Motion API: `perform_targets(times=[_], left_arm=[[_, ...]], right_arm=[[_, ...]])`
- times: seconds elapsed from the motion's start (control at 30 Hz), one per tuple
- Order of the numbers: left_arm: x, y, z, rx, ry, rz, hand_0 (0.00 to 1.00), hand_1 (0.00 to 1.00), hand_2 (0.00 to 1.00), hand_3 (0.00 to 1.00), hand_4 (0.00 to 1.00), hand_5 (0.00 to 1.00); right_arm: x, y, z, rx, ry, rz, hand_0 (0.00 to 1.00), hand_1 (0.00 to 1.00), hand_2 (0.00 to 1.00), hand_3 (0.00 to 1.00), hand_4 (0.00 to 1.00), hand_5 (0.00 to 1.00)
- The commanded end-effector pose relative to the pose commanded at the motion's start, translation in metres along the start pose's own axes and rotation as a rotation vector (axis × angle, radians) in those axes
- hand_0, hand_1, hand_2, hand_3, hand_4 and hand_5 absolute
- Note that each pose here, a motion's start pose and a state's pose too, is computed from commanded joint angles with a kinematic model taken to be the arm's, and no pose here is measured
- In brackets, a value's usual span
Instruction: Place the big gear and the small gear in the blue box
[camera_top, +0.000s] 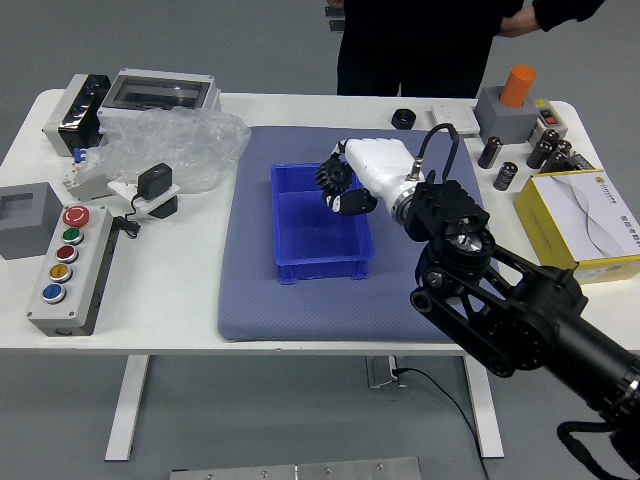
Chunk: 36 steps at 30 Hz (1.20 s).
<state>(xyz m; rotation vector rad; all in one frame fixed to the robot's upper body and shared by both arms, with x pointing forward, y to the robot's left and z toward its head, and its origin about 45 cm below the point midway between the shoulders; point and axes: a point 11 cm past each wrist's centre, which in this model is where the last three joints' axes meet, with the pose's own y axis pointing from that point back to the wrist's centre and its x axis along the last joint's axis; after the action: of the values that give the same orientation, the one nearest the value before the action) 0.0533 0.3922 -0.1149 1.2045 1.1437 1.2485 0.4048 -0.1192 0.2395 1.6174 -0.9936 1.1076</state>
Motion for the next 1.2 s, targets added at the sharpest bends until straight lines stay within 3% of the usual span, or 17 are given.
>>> perform_targets(times=[0.03, 0.07, 0.23, 0.27, 0.57, 0.73, 0.83, 0.87, 0.93, 1.03, 1.07, 1.2], left_arm=[[0.0, 0.0, 0.0, 0.0, 0.0, 0.0, 0.842, 0.807, 0.814, 0.851, 0.698, 0.273], [0.0, 0.0, 0.0, 0.0, -0.001, -0.001, 0.842, 0.807, 0.813, 0.851, 0.698, 0.272], [0.0, 0.0, 0.001, -0.001, -0.001, -0.001, 0.842, 0.807, 0.813, 0.851, 0.698, 0.272], [0.0, 0.0, 0.001, 0.0, -0.001, -0.001, 0.842, 0.807, 0.813, 0.851, 0.701, 0.274], [-0.001, 0.0, 0.0, 0.001, -0.001, -0.002, 0.842, 0.806, 0.813, 0.85, 0.703, 0.275], [-0.001, 0.0, 0.002, -0.003, 0.001, -0.002, 0.842, 0.806, 0.813, 0.849, 0.704, 0.275], [0.0, 0.0, 0.002, -0.003, 0.003, -0.001, 0.842, 0.806, 0.813, 0.849, 0.704, 0.275], [0.0, 0.0, 0.002, -0.003, 0.003, 0.0, 0.842, 0.806, 0.813, 0.849, 0.705, 0.276], [0.0, 0.0, 0.002, -0.004, 0.005, 0.0, 0.842, 0.806, 0.813, 0.849, 0.705, 0.276], [0.0, 0.0, 0.004, -0.007, 0.006, 0.001, 0.842, 0.806, 0.813, 0.849, 0.705, 0.276], [0.0, 0.0, 0.004, -0.009, 0.006, 0.001, 0.842, 0.806, 0.813, 0.849, 0.706, 0.276], [0.0, 0.001, 0.006, -0.012, 0.006, 0.0, 0.842, 0.806, 0.813, 0.849, 0.706, 0.276]], right_arm=[[-0.003, -0.001, -0.002, 0.002, -0.003, -0.014, 0.636, 0.519, 0.54, 0.633, 0.573, 0.29], [-0.006, -0.001, -0.004, 0.004, -0.006, -0.025, 0.693, 0.613, 0.678, 0.788, 0.826, 0.568], [-0.018, -0.003, -0.004, -0.001, -0.028, -0.092, 0.693, 0.613, 0.678, 0.788, 0.826, 0.568], [-0.019, -0.004, -0.004, -0.004, -0.031, -0.101, 0.813, 0.748, 0.867, 0.998, 0.987, 0.744], [-0.015, -0.005, 0.0, -0.011, -0.048, -0.107, 0.834, 0.779, 0.909, 0.998, 0.998, 0.767], [0.003, -0.004, 0.011, -0.02, -0.058, -0.055, 0.806, 0.749, 0.861, 0.992, 0.998, 0.748], [0.017, -0.004, 0.026, -0.037, -0.061, -0.015, 0.806, 0.749, 0.861, 0.992, 0.998, 0.748], [0.022, -0.004, 0.033, -0.046, -0.061, -0.001, 0.764, 0.696, 0.8, 0.923, 0.953, 0.667], [0.026, -0.004, 0.045, -0.062, -0.056, 0.013, 0.764, 0.696, 0.8, 0.923, 0.953, 0.667], [0.026, -0.006, 0.064, -0.087, -0.036, 0.009, 0.764, 0.696, 0.8, 0.923, 0.953, 0.667], [0.024, -0.007, 0.07, -0.095, -0.028, 0.002, 0.74, 0.675, 0.773, 0.862, 0.909, 0.585], [0.016, -0.01, 0.089, -0.12, 0.006, -0.031, 0.74, 0.675, 0.773, 0.862, 0.909, 0.585]])
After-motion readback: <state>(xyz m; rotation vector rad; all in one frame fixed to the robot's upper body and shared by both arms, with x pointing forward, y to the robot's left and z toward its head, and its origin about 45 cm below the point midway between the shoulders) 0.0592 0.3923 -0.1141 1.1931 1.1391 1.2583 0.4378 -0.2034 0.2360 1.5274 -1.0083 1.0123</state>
